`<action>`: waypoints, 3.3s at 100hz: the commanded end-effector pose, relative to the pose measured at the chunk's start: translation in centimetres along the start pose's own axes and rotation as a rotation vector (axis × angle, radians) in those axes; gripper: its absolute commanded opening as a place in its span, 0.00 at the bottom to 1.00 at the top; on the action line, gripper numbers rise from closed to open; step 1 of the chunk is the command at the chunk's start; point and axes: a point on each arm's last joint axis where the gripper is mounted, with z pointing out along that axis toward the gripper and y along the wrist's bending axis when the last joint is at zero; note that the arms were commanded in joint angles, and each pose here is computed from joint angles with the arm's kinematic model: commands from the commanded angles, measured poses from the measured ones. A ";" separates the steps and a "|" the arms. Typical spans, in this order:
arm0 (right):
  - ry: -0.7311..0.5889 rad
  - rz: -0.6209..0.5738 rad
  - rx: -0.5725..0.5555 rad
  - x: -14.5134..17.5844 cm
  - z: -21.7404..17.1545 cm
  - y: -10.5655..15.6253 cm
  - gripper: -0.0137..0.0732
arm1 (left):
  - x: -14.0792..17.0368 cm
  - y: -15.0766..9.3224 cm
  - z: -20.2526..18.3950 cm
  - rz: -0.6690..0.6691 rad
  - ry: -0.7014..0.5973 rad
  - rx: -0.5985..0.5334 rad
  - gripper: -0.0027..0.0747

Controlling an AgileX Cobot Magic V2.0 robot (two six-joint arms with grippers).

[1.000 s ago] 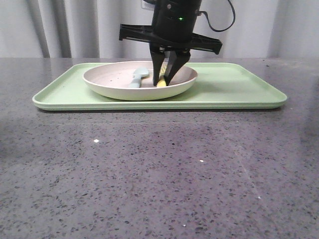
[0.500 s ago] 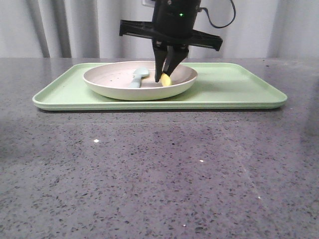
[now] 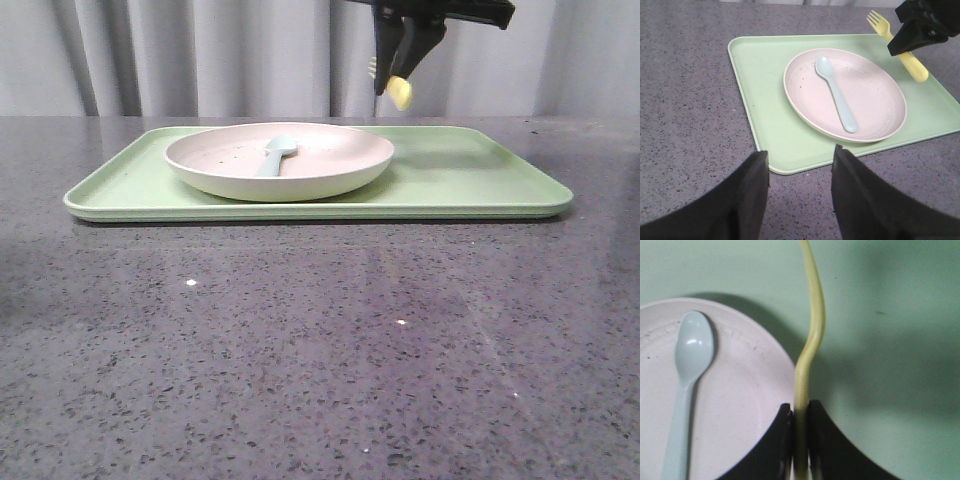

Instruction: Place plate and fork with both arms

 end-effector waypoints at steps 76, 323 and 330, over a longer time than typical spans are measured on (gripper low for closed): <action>0.123 -0.044 0.189 2.5 -0.9 -3.2 0.19 | -1.2 -0.3 -0.6 -0.013 -0.087 0.008 0.42; -0.734 -0.143 -0.100 28.0 -16.4 -12.2 0.08 | 3.8 1.4 -6.3 0.031 -0.310 -0.205 0.01; -0.763 -0.145 -0.113 28.8 -16.3 -12.5 0.08 | 4.2 1.4 -6.4 0.045 -0.314 -0.206 0.01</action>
